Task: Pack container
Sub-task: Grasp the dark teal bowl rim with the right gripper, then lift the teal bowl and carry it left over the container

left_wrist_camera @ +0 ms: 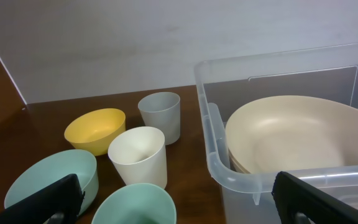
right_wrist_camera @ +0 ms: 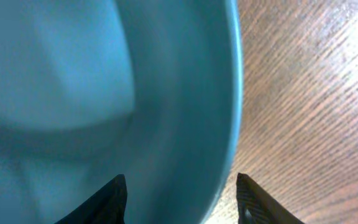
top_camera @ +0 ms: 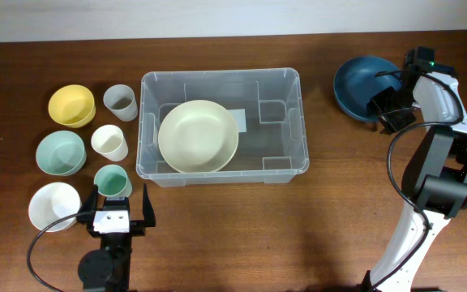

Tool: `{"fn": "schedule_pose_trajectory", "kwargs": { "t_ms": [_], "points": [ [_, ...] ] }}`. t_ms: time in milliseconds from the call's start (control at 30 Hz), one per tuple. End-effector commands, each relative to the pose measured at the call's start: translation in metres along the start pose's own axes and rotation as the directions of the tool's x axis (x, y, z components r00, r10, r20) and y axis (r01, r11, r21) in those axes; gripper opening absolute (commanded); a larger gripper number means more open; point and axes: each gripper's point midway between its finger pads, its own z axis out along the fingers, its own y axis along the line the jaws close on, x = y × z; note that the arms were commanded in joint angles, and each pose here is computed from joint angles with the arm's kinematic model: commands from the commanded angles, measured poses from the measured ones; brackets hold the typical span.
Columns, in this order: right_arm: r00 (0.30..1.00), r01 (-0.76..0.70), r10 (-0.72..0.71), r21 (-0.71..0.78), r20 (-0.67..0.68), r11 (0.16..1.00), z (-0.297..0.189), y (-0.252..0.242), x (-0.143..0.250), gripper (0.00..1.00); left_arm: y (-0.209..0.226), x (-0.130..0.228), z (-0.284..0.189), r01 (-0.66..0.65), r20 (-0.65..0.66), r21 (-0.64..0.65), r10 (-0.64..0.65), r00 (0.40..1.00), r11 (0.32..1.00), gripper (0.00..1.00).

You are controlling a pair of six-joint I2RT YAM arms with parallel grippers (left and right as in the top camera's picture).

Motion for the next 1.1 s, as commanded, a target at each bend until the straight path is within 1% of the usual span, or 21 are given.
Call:
{"fn": "schedule_pose_trajectory", "kwargs": {
  "t_ms": [0, 133, 167, 267, 367, 533, 600, 633, 700, 933, 1033, 1067],
  "points": [
    [1.000, -0.014, 0.014, 0.018, -0.015, 1.000, 0.012, -0.007, 0.002, 0.52, 0.001, 0.002, 0.000, -0.016, -0.003, -0.007, 0.016, 1.000, 1.000, 1.00],
    [1.000, -0.013, 0.014, 0.019, -0.015, 1.000, 0.017, -0.009, 0.004, 0.50, 0.001, 0.002, 0.000, -0.016, -0.003, -0.007, 0.016, 1.000, 1.000, 1.00],
    [1.000, -0.013, 0.013, 0.017, -0.014, 1.000, 0.018, -0.009, 0.004, 0.48, 0.001, 0.002, 0.000, -0.016, -0.003, -0.007, 0.016, 1.000, 1.000, 0.99],
    [1.000, -0.013, 0.013, 0.014, -0.011, 1.000, 0.022, -0.009, 0.004, 0.46, 0.001, 0.002, 0.000, -0.016, -0.003, -0.007, 0.016, 1.000, 1.000, 0.99],
    [1.000, -0.013, 0.013, 0.014, -0.010, 1.000, 0.022, -0.009, 0.003, 0.41, 0.001, 0.002, 0.000, -0.016, -0.003, -0.008, 0.016, 1.000, 1.000, 0.99],
    [1.000, -0.016, 0.016, 0.015, -0.010, 1.000, 0.022, -0.010, 0.003, 0.28, 0.001, 0.002, 0.000, -0.016, -0.003, -0.007, 0.016, 1.000, 1.000, 0.99],
    [1.000, -0.021, 0.021, 0.016, -0.012, 1.000, 0.021, -0.012, 0.001, 0.19, 0.001, 0.002, 0.000, -0.016, -0.003, -0.007, 0.016, 1.000, 1.000, 0.99],
    [1.000, -0.022, 0.023, 0.017, -0.013, 1.000, 0.021, -0.013, 0.001, 0.12, 0.001, 0.002, 0.000, -0.016, -0.003, -0.007, 0.016, 1.000, 1.000, 0.99],
    [0.999, -0.029, 0.030, 0.021, -0.016, 0.999, 0.021, -0.016, 0.000, 0.04, 0.001, 0.002, 0.000, -0.016, -0.003, -0.007, 0.016, 1.000, 1.000, 0.99],
    [0.998, -0.054, 0.054, 0.023, -0.033, 0.998, 0.019, -0.024, -0.003, 0.04, 0.001, 0.002, 0.000, -0.016, -0.003, -0.007, 0.016, 1.000, 1.000, 0.99],
    [0.997, -0.053, 0.051, -0.025, -0.066, 0.998, 0.018, -0.019, 0.000, 0.04, 0.001, 0.002, 0.000, -0.016, -0.003, -0.008, 0.016, 1.000, 1.000, 0.99],
    [0.996, -0.045, 0.040, -0.063, -0.082, 0.997, 0.016, -0.013, 0.000, 0.04, 0.001, 0.002, 0.000, -0.016, -0.003, -0.007, 0.016, 1.000, 1.000, 0.99]
  ]
}}
